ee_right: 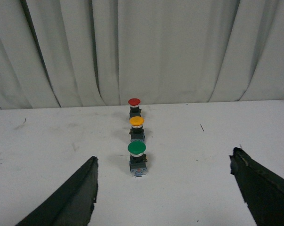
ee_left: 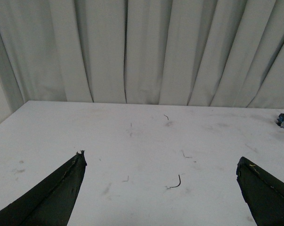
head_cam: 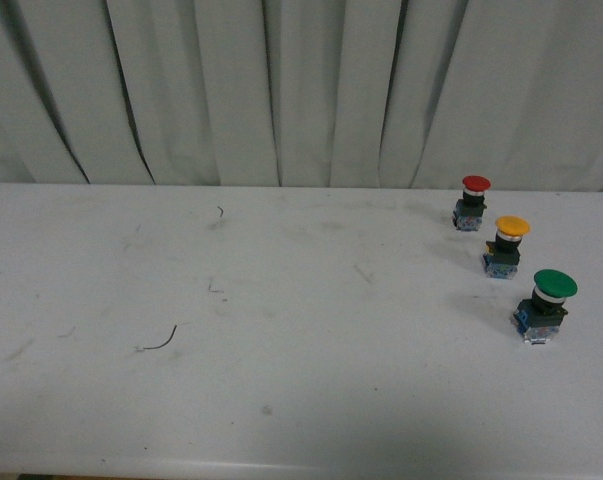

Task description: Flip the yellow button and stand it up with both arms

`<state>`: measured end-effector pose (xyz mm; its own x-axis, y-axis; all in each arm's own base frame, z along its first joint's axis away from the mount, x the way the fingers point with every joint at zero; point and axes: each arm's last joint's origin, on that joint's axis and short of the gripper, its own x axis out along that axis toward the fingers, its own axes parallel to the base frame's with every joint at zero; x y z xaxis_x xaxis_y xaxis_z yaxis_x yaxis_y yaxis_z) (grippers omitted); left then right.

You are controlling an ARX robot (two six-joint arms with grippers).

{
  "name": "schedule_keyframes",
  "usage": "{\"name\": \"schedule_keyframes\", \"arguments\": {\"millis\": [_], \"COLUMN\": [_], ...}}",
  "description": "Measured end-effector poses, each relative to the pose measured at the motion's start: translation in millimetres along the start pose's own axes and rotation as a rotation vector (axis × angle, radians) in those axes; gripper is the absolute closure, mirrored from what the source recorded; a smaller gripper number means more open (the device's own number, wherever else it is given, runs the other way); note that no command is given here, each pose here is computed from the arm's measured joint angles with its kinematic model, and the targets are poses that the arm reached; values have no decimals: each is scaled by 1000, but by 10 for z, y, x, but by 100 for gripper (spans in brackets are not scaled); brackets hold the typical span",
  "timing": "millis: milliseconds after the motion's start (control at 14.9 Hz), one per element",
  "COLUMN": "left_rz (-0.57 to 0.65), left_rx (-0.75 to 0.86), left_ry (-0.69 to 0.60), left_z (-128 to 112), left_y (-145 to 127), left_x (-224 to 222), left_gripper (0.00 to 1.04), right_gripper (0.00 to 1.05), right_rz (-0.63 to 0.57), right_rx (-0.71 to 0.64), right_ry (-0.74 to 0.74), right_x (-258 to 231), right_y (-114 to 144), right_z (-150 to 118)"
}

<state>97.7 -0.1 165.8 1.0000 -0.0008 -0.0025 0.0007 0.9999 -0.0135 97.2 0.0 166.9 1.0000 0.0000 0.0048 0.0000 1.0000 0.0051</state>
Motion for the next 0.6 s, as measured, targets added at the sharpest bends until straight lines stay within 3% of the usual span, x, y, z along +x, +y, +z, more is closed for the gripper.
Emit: {"name": "schedule_keyframes", "arguments": {"millis": [134,604], "left_rz": [0,0], "left_rx": [0,0], "left_ry": [0,0], "left_z": [0,0], "left_y": [0,0], "left_x": [0,0], "left_gripper": [7,7], "right_gripper": [4,6], "right_rz": [0,0], "right_rx": [0,0], "right_ry": [0,0], "right_x": [0,0], "right_y": [0,0], "right_z": [0,0]}}
